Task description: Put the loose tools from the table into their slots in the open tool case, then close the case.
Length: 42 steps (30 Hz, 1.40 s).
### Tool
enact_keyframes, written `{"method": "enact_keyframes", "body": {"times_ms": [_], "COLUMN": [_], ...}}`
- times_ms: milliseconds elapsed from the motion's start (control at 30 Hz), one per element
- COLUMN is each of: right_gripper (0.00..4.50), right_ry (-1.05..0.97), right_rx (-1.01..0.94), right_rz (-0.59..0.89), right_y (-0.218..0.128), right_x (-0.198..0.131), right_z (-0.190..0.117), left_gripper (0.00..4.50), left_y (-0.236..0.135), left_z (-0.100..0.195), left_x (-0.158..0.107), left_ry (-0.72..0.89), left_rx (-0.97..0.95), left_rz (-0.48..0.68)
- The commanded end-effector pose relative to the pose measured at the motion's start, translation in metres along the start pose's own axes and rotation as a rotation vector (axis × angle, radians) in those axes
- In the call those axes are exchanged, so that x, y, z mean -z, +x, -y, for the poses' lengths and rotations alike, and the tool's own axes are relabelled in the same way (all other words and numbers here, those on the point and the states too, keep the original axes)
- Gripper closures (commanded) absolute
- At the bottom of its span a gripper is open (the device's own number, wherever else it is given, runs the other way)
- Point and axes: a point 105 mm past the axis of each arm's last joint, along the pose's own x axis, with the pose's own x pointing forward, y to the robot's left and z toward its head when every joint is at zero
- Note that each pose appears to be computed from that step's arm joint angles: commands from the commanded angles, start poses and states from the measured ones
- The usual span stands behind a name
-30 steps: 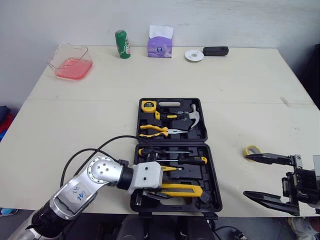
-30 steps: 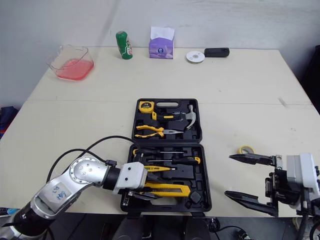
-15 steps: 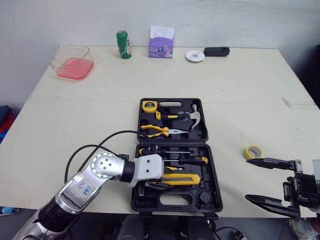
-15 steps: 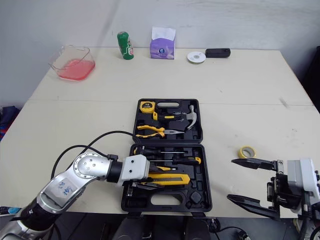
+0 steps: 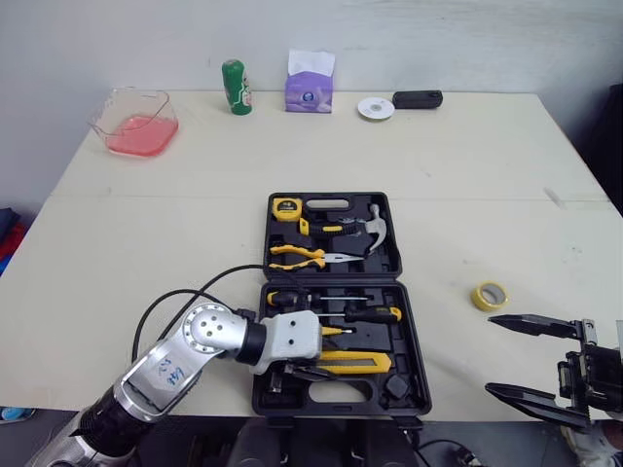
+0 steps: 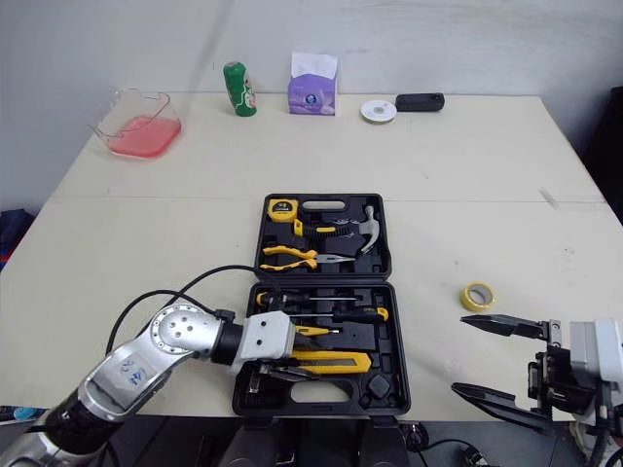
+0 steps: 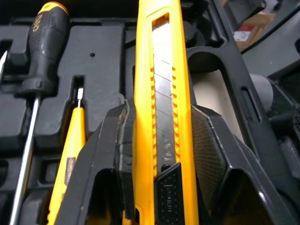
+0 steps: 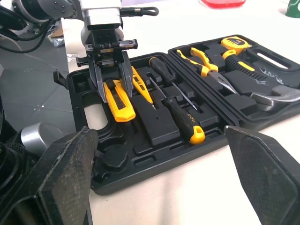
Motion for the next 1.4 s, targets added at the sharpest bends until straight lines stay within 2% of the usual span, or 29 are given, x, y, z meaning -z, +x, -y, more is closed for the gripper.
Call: {"method": "enact_keyframes", "body": {"times_ms": [33,267,333,500,833,933,967,1033,1233,1267,1400], "right_gripper": [0.00,0.00,0.00,0.00,0.00,0.00,0.00,0.00,0.00,0.00,0.00], "right_ry": [-0.018,-0.014,-0.013,-0.013,-0.006,-0.004,-0.004,-0.003,-0.005,-0.005,0.001], "right_rx": [0.003,0.015,0.021,0.025,0.034,0.040,0.042,0.048,0.050,0.050,0.044], "right_rz": [0.008,0.013,0.015,0.013,0.003,0.000,-0.001,0.001,0.010,0.010,0.015], "right_y": [-0.002,-0.005,-0.006,-0.008,-0.008,-0.007,-0.007,-0.006,-0.001,-0.001,0.002], "right_x": [-0.001,0.008,0.011,0.013,0.010,0.009,0.009,0.009,0.006,0.005,0.003], "right_z": [-0.001,-0.001,-0.001,-0.002,-0.006,-0.004,-0.004,-0.002,0.001,0.001,0.001], "left_gripper": [3.25,3.25,2.23,0.05,0.05,0.05,0.57,1.24,4.19,4.47,4.47], "left_y": [-0.005,-0.009,-0.010,-0.012,-0.037,-0.043,-0.044,-0.046,-0.035,-0.033,-0.020], "left_z": [-0.004,-0.002,-0.002,-0.009,-0.023,-0.016,-0.011,-0.006,-0.004,-0.004,-0.006], "left_x": [0.022,0.015,0.014,0.002,-0.030,-0.035,-0.036,-0.036,-0.028,-0.027,-0.016], "left_ry": [0.008,-0.051,-0.053,0.060,0.107,0.100,0.099,0.092,0.047,0.038,0.024], "left_rx": [-0.020,0.015,0.019,-0.011,-0.076,-0.034,-0.004,0.026,-0.002,-0.006,-0.032], "left_rz": [-0.102,-0.067,-0.067,-0.005,0.253,0.317,0.334,0.359,0.367,0.365,0.310]}}
